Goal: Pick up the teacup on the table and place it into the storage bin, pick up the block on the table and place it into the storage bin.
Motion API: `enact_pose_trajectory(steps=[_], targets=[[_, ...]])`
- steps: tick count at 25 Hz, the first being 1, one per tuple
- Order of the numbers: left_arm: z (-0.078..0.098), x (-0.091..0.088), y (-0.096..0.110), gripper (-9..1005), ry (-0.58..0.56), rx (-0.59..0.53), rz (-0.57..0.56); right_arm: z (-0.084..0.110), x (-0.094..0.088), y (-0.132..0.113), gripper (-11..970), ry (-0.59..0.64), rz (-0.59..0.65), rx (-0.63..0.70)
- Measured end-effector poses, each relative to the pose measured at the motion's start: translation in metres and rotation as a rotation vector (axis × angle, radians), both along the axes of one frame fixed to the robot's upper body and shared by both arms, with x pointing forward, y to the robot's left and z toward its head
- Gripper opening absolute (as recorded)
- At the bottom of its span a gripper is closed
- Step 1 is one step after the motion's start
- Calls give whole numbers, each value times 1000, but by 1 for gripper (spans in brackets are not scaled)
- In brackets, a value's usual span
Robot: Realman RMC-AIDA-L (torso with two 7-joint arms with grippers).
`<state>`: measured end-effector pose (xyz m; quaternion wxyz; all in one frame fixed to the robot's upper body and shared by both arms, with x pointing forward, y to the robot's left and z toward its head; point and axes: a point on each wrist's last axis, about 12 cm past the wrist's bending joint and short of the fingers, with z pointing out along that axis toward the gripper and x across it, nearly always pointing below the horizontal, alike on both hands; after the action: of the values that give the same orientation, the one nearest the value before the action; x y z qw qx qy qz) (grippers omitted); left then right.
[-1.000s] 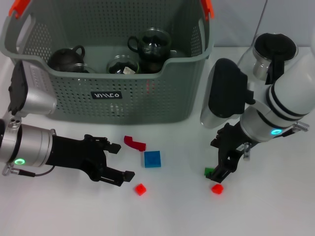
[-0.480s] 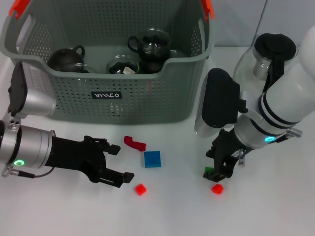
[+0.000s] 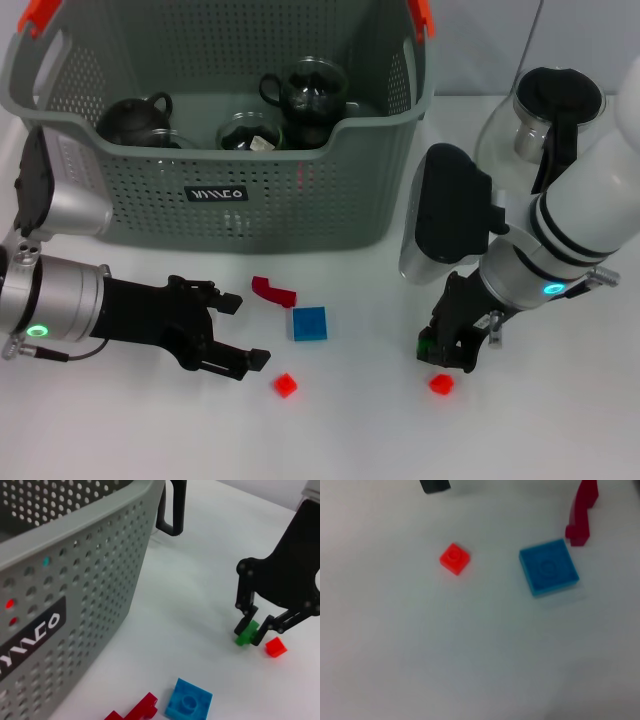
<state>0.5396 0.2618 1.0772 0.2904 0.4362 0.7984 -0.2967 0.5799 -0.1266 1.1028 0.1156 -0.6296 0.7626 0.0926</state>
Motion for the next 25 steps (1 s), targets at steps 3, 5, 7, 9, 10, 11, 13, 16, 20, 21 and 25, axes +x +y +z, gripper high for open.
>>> enact_pose_trajectory(steps=[3, 5, 7, 9, 10, 11, 13, 16, 20, 21, 25], targets=[[0, 0, 0, 844, 0, 0, 0, 9, -1, 0, 212, -1, 4, 18], [0, 0, 0, 843, 0, 0, 0, 21, -3, -1, 183, -1, 3, 37], [0, 0, 0, 843, 1, 0, -1, 43, -5, -2, 169, -1, 1, 69], [0, 0, 0, 843, 1, 0, -1, 76, -6, -1, 170, -24, -3, 125], [0, 0, 0, 843, 1, 0, -1, 94, -8, 0, 170, -42, -4, 159], [0, 0, 1, 842, 1, 0, -1, 116, -10, 4, 171, -65, 2, 207], [0, 0, 1, 842, 0, 1, 0, 161, -9, 9, 172, -130, -8, 321], [1, 1, 0, 842, -2, 2, 0, 214, 4, 13, 173, -237, -52, 478], [1, 1, -1, 841, -5, 2, -2, 236, 43, 23, 176, -300, -151, 593], [1, 1, 0, 841, -5, 2, -1, 232, 56, 27, 176, -310, -179, 585], [1, 1, 0, 840, -5, 1, 2, 206, 89, 36, 178, -354, -247, 514]])
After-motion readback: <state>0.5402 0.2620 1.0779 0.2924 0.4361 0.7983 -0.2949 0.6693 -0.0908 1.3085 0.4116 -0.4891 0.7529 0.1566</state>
